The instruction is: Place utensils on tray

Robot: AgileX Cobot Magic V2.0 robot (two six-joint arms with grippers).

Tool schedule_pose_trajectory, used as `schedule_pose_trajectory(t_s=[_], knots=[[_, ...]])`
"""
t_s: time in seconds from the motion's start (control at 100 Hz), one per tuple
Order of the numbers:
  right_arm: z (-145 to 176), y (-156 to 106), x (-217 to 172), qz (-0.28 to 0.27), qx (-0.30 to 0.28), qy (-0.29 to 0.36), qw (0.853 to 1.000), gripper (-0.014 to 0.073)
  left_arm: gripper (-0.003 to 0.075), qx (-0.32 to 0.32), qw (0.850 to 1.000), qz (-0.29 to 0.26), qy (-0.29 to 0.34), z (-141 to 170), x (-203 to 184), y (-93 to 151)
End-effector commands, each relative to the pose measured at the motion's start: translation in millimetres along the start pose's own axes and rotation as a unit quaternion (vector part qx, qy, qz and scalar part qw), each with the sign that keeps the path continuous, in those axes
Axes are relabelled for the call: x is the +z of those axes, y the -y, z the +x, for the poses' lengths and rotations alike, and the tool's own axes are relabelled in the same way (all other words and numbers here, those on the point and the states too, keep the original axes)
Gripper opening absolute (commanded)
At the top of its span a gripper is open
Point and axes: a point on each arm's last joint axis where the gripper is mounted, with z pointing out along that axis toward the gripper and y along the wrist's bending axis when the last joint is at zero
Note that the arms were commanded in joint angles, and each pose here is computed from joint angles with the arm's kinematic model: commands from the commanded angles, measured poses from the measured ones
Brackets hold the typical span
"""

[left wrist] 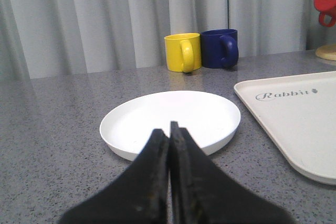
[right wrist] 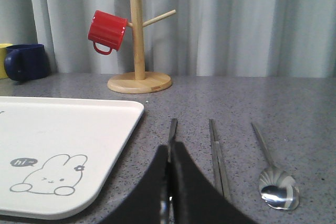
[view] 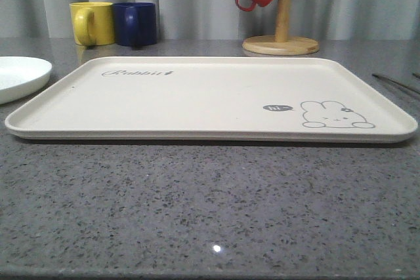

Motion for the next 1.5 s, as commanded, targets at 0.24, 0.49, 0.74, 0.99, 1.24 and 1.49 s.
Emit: schedule_pose_trajectory(t_s=[0.24, 0.49, 0.74, 0.99, 1.24, 1.49], knots=[[-14, -1, -2, -0.003, -0.002, 0.057, 0.998, -0.0068, -0.0018, -0.005, 0.999, 0.002, 0.04, 3, -2, 2], [-14, -1, -2, -0.003, -0.002, 0.057, 0.998, -0.0068, -0.0018, -0.023, 0.998, -0.003, 0.053, -22, -5, -2], [-14, -1, -2, -0.003, -0.002, 0.057, 0.998, -0.0068, -0.0018, -0.032, 0.999, -0.012, 0.0, -74, -4, -10], [-14, -1, -2, -0.003, -0.002, 0.057, 0.998, -0.0068, -0.0018, -0.035, 0.993, -0.022, -0.109, -140, 20, -21], [-14, -1, -2, -0.003, -0.002, 0.057, 0.998, -0.0068, -0.0018, -0.037, 0.967, -0.028, -0.252, -182, 68, -28], [-14, -1, -2, -0.003, -0.002, 0.057, 0.998, -0.0068, -0.0018, -0.035, 0.948, -0.026, -0.315, -183, 110, -28]])
